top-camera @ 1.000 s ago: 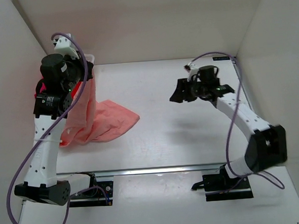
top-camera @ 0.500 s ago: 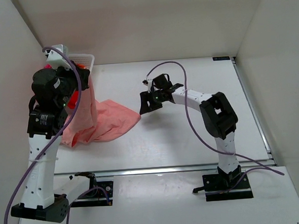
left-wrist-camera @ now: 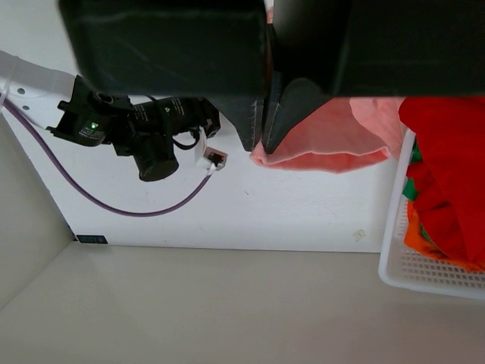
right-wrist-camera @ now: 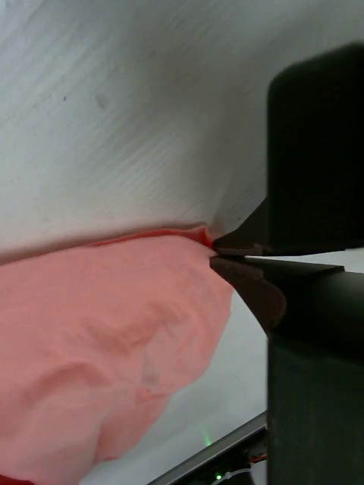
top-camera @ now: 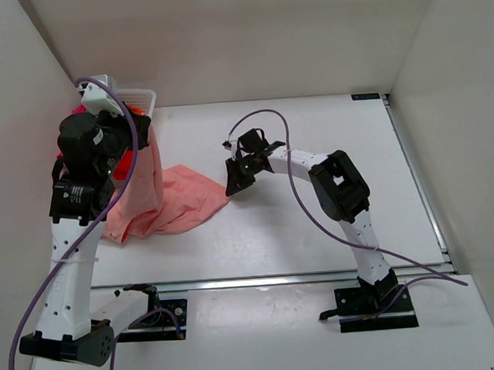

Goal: Fold and stack the t-shirts
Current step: Flatten out the tshirt

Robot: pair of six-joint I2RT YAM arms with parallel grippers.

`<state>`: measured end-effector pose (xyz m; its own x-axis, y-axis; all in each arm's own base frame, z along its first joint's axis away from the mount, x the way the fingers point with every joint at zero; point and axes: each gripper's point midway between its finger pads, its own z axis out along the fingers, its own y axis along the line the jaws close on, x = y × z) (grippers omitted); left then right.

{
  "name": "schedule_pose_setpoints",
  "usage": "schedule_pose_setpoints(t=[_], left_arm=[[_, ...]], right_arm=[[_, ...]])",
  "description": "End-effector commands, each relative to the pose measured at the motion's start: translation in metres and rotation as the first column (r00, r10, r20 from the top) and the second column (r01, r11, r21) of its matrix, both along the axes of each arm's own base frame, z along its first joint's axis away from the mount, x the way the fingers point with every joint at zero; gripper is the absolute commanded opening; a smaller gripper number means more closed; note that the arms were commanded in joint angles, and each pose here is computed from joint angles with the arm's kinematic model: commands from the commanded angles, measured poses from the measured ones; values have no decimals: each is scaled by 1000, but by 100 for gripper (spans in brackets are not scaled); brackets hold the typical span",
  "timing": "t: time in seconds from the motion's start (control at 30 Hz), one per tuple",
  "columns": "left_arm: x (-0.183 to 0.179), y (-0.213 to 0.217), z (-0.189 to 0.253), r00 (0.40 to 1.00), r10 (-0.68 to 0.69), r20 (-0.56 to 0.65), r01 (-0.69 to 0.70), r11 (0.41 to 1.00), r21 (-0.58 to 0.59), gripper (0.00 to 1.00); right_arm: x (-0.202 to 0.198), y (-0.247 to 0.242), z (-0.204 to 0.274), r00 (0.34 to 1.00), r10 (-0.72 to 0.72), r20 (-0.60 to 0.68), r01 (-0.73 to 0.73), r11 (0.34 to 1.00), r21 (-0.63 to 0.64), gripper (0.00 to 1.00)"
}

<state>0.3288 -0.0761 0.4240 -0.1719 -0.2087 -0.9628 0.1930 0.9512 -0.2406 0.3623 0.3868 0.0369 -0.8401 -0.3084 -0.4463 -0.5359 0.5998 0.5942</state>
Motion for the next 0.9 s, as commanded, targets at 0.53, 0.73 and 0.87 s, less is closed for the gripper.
schedule_pose_setpoints(t=[0.53,0.73,0.87], left_arm=[[-13,71,104,913,322,251,-337,941,20,0],[-20,77,112,892,361,272,-370,929,-20,0],[-26,89,113,873,398,282,-422,906,26,0]], right_arm=[[28,-311,299,653,-575,493,512,815,272,0],[-3,-375,355,505,-644,575,582,746,324,0],[-17,-411,372,414,-670,616,640,695,327,0]])
